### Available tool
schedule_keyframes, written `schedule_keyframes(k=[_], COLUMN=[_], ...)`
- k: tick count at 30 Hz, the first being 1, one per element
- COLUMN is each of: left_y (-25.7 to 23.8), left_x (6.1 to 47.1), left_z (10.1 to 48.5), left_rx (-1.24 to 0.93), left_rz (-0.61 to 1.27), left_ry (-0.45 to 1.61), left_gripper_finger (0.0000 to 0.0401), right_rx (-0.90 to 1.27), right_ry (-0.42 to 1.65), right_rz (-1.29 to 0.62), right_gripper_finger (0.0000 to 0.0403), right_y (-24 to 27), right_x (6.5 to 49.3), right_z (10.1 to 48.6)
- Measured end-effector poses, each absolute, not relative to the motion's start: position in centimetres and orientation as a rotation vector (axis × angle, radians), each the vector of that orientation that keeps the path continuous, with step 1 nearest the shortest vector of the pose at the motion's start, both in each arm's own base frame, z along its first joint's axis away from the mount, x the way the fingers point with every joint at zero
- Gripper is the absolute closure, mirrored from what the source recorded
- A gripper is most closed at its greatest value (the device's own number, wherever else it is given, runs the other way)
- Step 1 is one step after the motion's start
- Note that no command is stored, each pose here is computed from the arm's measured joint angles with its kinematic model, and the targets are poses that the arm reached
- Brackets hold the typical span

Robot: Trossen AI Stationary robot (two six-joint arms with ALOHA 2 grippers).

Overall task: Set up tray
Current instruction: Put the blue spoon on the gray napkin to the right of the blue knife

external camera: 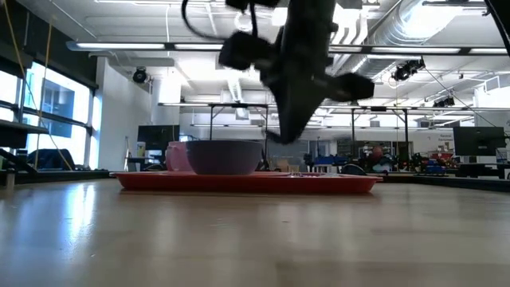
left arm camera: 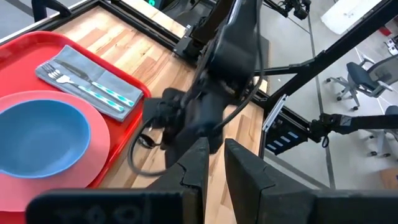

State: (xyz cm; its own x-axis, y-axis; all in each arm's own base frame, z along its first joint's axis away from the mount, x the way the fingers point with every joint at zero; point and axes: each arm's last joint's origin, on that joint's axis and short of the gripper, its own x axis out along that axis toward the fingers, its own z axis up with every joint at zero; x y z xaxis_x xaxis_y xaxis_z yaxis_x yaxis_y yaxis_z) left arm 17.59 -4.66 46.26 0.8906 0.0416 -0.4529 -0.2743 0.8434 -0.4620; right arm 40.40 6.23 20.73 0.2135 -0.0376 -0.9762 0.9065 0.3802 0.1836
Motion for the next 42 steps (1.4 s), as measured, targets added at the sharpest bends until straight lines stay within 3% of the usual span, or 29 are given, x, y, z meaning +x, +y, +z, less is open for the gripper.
schedule_keyframes(k=[11,27,42], left_y=[-4.7,-4.7,-4.5], left_x=[17.6,17.4,17.6], left_z=[46.2,46.0,45.9], left_rx=[-0.539,-0.539,-0.574], left_rz=[0.174,0.166,0.233], left_ry=[0.454,0.485,0.457], left_gripper_finger=[0.0313,0.0313,0.0313], right_rx=[0.920,0.991,1.231], right_ry=[1.104,1.071,1.038], right_rz=[-0.936,-1.173,-1.137], right_gripper_finger=[0.0401,0.0402,0.0403], right_y=[2.6,-11.9,-16.1], right_x=[37.5,35.0,29.9], right_z=[25.4,25.7,19.0])
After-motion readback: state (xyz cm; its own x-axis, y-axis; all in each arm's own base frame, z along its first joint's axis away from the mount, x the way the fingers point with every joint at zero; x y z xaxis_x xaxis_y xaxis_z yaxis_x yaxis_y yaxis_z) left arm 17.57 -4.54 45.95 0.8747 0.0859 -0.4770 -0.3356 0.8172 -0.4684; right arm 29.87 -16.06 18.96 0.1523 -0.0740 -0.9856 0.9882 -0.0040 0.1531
